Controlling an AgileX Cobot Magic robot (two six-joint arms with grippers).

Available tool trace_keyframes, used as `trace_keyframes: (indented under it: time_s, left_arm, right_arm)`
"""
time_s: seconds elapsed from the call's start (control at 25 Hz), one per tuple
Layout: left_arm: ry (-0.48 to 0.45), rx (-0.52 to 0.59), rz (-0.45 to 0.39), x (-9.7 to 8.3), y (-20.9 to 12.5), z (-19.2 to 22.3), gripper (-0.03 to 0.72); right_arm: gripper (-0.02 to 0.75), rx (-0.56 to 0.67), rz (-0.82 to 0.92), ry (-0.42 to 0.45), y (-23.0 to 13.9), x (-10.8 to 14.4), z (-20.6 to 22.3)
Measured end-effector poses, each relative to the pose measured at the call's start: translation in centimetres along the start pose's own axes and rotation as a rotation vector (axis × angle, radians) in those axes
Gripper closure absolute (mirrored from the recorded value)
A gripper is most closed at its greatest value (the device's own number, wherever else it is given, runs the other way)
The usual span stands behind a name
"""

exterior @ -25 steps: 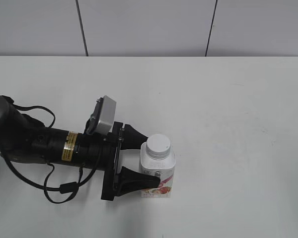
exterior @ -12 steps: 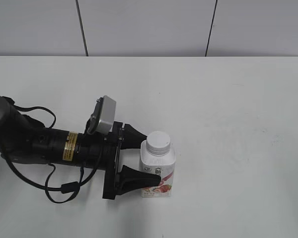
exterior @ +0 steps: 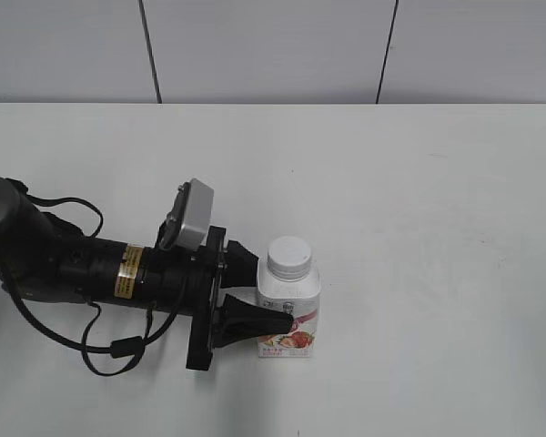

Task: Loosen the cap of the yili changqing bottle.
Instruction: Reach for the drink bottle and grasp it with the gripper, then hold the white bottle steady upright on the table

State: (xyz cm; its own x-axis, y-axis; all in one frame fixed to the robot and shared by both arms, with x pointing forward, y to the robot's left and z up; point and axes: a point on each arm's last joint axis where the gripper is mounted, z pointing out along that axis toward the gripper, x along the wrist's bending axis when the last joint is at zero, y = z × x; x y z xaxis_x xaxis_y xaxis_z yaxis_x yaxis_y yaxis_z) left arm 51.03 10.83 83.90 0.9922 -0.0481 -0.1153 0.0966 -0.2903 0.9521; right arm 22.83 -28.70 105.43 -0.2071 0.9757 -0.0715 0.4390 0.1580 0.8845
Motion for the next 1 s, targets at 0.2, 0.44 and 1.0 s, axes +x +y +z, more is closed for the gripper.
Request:
trace_keyframes:
  time_s: [0.2,0.44,1.0]
  left_arm:
    - [0.004,0.003,0.007,0.2,0.1,0.0,0.315]
    - [0.056,0.000,0.090,2.2,1.8,-0.4,0.319]
    - [0.122,0.001,0.179,6.9,1.6,-1.9,0.322]
  right_arm:
    - [0.290,0.000,0.000,0.000,0.0,0.0,0.0]
    - [0.290,0.000,0.000,0.000,0.0,0.0,0.0]
    - [0.290,0.000,0.000,0.000,0.0,0.0,0.0]
